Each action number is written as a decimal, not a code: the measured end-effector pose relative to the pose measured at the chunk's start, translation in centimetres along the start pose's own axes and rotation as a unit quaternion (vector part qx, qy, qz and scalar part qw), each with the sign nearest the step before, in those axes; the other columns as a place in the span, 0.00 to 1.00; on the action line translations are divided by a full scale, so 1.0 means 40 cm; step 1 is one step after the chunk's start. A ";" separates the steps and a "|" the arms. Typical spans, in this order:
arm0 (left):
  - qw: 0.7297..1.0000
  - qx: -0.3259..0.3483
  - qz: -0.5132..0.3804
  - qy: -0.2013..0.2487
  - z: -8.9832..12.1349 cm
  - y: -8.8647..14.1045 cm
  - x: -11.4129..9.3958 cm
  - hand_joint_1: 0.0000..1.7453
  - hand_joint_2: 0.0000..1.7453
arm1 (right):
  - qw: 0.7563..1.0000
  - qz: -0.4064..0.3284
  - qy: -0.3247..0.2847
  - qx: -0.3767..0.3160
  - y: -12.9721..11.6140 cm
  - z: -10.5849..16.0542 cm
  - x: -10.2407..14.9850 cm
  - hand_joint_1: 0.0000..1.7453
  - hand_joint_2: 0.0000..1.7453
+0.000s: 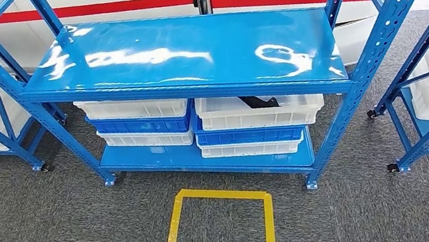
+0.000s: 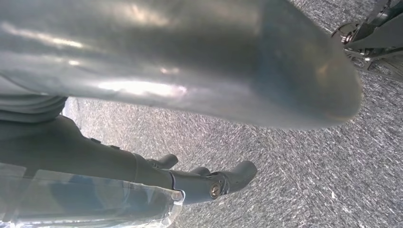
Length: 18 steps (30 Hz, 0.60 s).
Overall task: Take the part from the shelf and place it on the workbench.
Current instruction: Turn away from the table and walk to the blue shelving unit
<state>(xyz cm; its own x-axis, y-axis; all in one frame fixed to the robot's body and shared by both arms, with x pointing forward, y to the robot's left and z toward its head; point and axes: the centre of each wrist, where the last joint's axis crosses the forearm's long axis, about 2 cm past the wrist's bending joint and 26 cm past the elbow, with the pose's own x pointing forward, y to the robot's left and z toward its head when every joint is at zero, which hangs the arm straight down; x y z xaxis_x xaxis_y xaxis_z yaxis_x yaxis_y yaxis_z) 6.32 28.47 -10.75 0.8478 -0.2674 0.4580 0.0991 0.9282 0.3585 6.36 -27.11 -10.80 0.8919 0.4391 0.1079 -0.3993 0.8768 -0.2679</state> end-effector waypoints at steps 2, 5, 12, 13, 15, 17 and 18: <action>1.000 0.000 0.000 0.001 0.000 0.000 0.000 0.00 0.00 | 1.000 0.000 0.000 0.000 0.000 0.000 0.000 0.00 0.00; 1.000 0.000 0.000 0.002 0.000 0.000 0.000 0.00 0.00 | 1.000 0.000 0.000 0.000 0.000 0.000 0.000 0.00 0.00; 1.000 -0.004 0.000 0.000 0.000 0.000 0.000 0.00 0.00 | 1.000 0.001 -0.002 0.004 0.001 0.000 0.000 0.00 0.00; 1.000 -0.006 0.000 -0.003 0.000 0.000 0.000 0.00 0.00 | 1.000 0.001 -0.003 0.006 0.001 0.000 0.000 0.00 0.00; 1.000 -0.012 0.002 -0.012 0.000 -0.001 0.000 0.00 0.00 | 1.000 0.001 -0.005 0.007 0.001 0.000 0.000 0.00 0.00; 1.000 -0.017 0.003 -0.019 0.000 -0.002 0.000 0.00 0.00 | 1.000 0.001 -0.005 0.008 0.001 0.000 0.000 0.00 0.00; 1.000 -0.020 0.004 -0.021 0.000 -0.002 0.000 0.00 0.00 | 1.000 0.001 -0.005 0.008 0.001 0.000 0.000 0.00 0.00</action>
<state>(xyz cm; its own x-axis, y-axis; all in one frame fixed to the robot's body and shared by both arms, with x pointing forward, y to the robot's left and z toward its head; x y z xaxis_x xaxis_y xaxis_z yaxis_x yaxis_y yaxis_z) 6.32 28.41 -10.78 0.8258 -0.2692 0.4955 0.1131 0.9399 0.3222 6.33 -27.07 -10.81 0.8890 0.4426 0.1171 -0.4043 0.8790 -0.2527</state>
